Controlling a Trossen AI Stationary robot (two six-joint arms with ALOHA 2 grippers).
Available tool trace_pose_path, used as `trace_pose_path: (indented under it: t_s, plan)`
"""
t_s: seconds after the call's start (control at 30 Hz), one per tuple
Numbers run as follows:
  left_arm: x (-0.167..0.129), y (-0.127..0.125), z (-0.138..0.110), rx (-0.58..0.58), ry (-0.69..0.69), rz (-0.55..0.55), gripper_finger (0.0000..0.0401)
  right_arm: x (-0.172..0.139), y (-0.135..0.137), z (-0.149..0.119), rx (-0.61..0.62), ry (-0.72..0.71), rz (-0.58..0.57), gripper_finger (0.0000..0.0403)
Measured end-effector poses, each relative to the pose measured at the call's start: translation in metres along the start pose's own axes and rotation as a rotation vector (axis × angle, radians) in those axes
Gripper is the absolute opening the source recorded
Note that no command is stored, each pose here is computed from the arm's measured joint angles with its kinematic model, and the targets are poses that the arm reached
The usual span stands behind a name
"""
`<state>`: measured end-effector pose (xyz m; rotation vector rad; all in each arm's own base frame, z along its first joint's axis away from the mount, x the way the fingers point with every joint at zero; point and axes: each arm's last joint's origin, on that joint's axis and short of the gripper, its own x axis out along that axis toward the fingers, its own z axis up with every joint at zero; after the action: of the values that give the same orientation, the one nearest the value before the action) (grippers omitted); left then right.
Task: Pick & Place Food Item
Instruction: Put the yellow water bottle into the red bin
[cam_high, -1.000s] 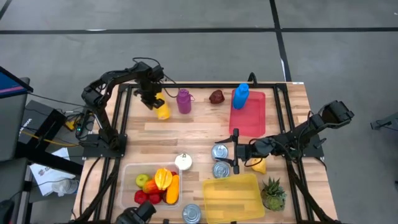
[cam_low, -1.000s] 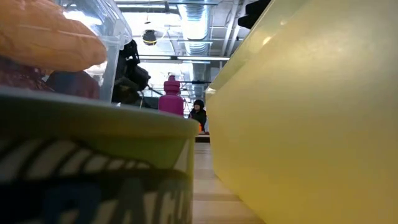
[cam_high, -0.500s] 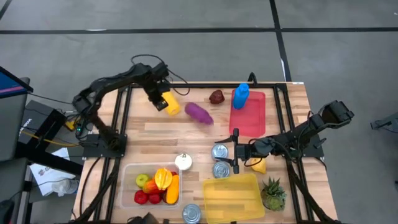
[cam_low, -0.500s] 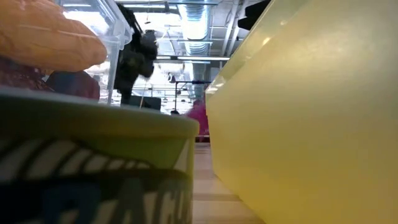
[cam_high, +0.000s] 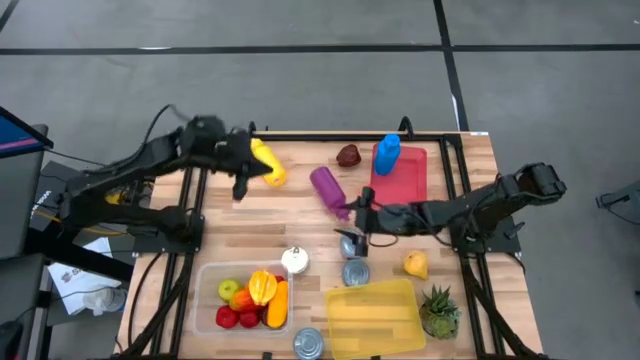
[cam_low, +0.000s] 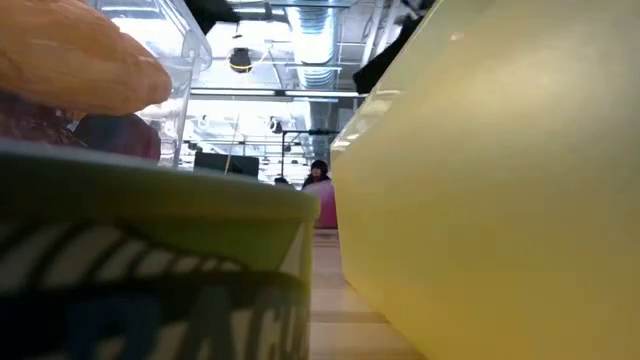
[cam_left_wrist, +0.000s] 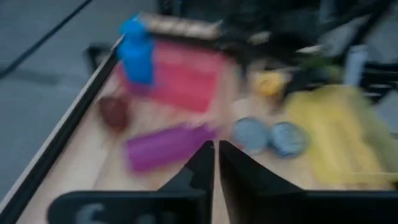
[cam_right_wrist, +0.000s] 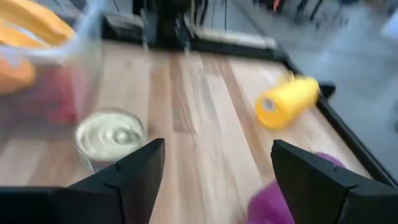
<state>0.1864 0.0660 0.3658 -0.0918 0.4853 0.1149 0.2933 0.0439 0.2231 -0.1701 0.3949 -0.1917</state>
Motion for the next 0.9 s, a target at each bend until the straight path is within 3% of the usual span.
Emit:
trace_pose_path:
  t_s: [0.2, 0.33, 0.47, 0.57, 0.67, 0.73, 0.9]
  plan:
    - [-0.004, -0.039, -0.020, 0.094, -0.110, -0.170, 0.0104, 0.023, -0.031, 0.023, 0.044, 0.250, -0.070, 0.0282]
    - [0.009, -0.057, -0.045, 0.143, -0.122, -0.243, 0.0185, 0.052, -0.042, 0.035, 0.076, 0.241, 0.009, 0.0287]
    - [0.018, -0.065, -0.062, 0.167, -0.128, -0.202, 0.0253, 0.091, -0.055, 0.038, 0.067, 0.270, 0.054, 0.0302]
    - [0.020, -0.061, -0.074, 0.156, -0.052, -0.042, 0.0274, 0.116, -0.071, 0.043, 0.071, 0.268, 0.028, 0.0310]
    - [0.019, -0.049, -0.084, 0.093, 0.047, 0.222, 0.0265, 0.134, -0.080, 0.042, 0.069, 0.304, 0.026, 0.0310]
    - [0.018, -0.039, -0.090, 0.062, 0.113, 0.363, 0.0240, 0.144, -0.081, 0.041, 0.068, 0.318, 0.047, 0.0309]
    - [0.023, -0.007, -0.101, -0.093, 0.234, 0.578, 0.0149, 0.145, -0.079, 0.045, 0.048, 0.291, 0.065, 0.0306]
